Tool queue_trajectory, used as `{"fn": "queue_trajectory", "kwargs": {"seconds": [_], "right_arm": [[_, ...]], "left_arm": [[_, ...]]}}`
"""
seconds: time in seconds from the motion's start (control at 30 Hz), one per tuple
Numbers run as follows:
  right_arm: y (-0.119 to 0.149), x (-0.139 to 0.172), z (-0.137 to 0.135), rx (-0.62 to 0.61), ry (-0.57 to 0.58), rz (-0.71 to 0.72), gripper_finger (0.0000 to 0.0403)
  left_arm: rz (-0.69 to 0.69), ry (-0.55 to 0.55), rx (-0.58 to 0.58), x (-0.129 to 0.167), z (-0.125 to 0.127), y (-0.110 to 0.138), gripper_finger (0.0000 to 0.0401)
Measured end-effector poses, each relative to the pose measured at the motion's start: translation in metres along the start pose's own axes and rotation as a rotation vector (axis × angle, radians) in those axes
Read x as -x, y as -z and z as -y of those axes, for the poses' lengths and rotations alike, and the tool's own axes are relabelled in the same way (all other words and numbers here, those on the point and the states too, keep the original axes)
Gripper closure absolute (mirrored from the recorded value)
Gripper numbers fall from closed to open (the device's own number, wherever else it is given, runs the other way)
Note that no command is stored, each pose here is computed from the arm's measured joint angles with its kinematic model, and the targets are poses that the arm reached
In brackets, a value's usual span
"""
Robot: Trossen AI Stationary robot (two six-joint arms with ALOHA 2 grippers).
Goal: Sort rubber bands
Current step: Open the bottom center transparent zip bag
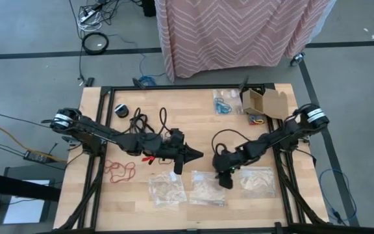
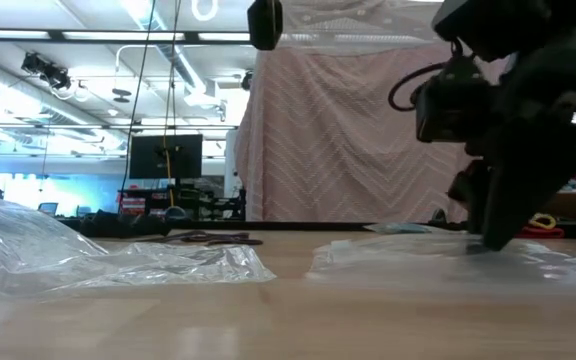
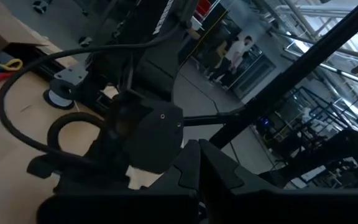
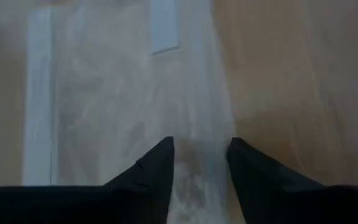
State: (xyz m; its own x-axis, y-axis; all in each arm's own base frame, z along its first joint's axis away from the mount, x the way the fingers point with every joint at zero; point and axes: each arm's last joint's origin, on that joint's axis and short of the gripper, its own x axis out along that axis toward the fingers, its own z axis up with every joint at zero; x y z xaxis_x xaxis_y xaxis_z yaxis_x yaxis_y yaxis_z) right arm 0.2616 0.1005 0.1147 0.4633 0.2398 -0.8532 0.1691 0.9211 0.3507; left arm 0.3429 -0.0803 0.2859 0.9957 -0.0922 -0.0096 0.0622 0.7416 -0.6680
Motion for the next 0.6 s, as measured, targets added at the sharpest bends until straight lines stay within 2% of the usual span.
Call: {"fn": "queue_trajectory", "kwargs": {"seconds": [0.13, 0.17, 0.27, 0.37, 0.6], "right_arm": [[0.001, 0.001, 0.000, -0.046, 0.009, 0.005, 0.0373], [0.000, 0.005, 0.000, -0.047, 0.002, 0.015, 0.0386], [-0.004, 0.023, 0.003, -0.078, 0.000, 0.018, 0.0398], [-0.022, 0.053, -0.001, -0.082, -0.003, 0.124, 0.0401], [-0.051, 0.138, 0.005, -0.005, 0.103, 0.270, 0.0402]], "left_arm": [[0.008, -0.006, -0.015, 0.000, -0.001, -0.002, 0.0389], [0.010, -0.009, -0.021, 0.000, -0.002, -0.002, 0.0389], [0.025, -0.026, -0.027, -0.001, -0.008, -0.008, 0.0389], [0.025, -0.028, -0.048, -0.003, -0.018, -0.017, 0.0389], [0.009, 0.049, -0.079, -0.007, -0.042, -0.065, 0.0389]]}}
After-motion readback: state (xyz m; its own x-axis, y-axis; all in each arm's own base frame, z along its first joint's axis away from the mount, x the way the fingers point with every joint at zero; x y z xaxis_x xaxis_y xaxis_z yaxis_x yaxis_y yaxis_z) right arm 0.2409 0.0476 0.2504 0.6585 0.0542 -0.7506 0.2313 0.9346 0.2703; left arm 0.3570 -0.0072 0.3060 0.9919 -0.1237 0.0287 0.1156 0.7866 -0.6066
